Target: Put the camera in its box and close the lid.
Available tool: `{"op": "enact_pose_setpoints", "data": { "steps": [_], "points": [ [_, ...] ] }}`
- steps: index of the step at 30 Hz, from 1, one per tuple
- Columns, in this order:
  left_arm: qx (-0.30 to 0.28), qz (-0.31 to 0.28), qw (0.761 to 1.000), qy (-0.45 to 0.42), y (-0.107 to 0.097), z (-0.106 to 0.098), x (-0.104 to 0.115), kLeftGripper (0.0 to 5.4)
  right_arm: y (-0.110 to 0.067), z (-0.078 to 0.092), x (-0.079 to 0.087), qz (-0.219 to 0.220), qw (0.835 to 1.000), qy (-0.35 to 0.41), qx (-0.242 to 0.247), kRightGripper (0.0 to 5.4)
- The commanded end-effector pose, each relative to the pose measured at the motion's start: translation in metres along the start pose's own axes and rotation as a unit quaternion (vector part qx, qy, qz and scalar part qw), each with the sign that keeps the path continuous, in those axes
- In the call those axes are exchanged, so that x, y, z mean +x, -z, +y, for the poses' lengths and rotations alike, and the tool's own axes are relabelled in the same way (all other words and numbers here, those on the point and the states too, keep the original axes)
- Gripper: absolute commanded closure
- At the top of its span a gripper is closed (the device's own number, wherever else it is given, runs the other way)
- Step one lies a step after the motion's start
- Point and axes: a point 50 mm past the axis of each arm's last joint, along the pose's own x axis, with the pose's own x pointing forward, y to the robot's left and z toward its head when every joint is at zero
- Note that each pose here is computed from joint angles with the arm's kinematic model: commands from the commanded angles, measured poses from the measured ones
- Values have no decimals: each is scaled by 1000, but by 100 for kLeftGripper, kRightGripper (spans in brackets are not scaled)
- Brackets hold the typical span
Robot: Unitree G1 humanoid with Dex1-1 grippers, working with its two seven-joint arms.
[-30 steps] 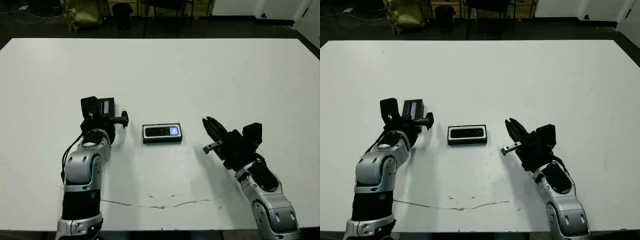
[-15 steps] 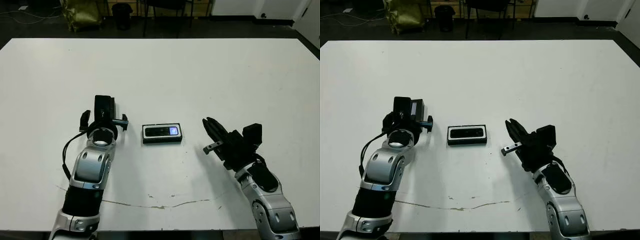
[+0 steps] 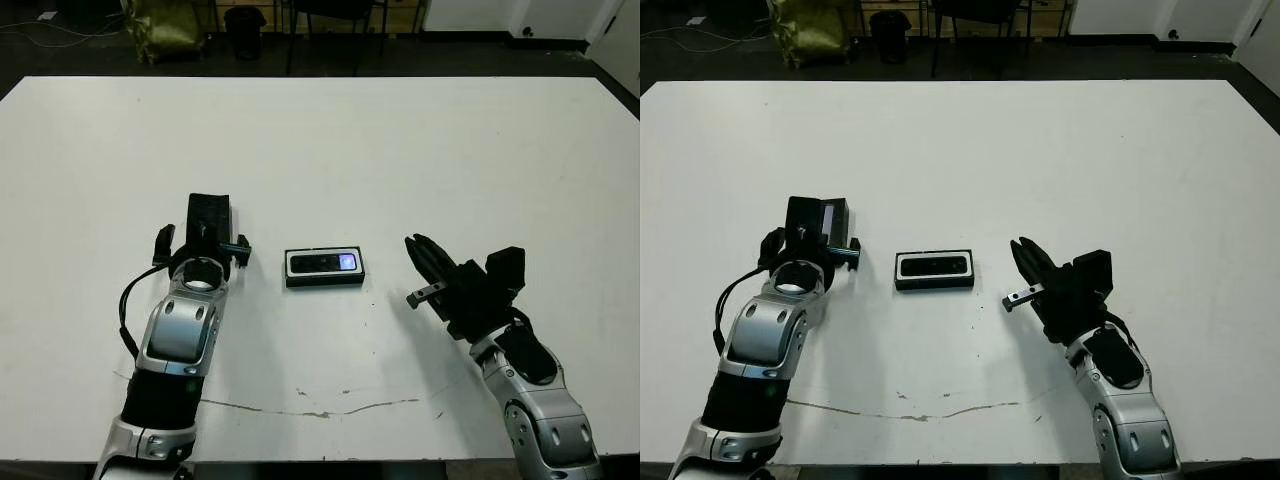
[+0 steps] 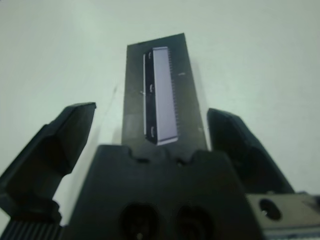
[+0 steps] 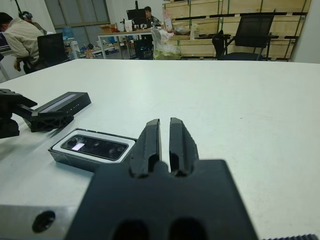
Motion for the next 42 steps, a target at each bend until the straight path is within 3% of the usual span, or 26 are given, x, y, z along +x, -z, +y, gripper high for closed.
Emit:
{"op": "enact_pose_setpoints", "data": {
  "steps": [1, 4, 8, 15, 25, 32, 42],
  "points": [
    [-27, 23, 999, 7, 10, -1, 3, 2, 6, -2, -4, 18, 1000, 6, -1, 540],
    [-58, 24, 998, 24, 11, -1, 3, 2, 6, -2, -4, 19, 1000, 7, 0, 540],
    [-56, 30, 998, 19, 13, -2, 4, 2, 6, -2, -4, 21, 1000, 9, 1, 540],
    [18, 23, 1000, 2, 13, -2, 4, 2, 7, -2, -4, 20, 1000, 7, -4, 540],
    [55, 29, 998, -9, 12, -3, 5, 2, 7, -2, -4, 15, 1000, 4, -3, 540],
    [-17, 23, 1000, -4, 17, -4, 6, 2, 8, -2, -4, 17, 1000, 6, 1, 540],
    [-67, 41, 997, 10, 19, -4, 8, 2, 9, -3, -4, 17, 1000, 9, 4, 540]
  ]
}}
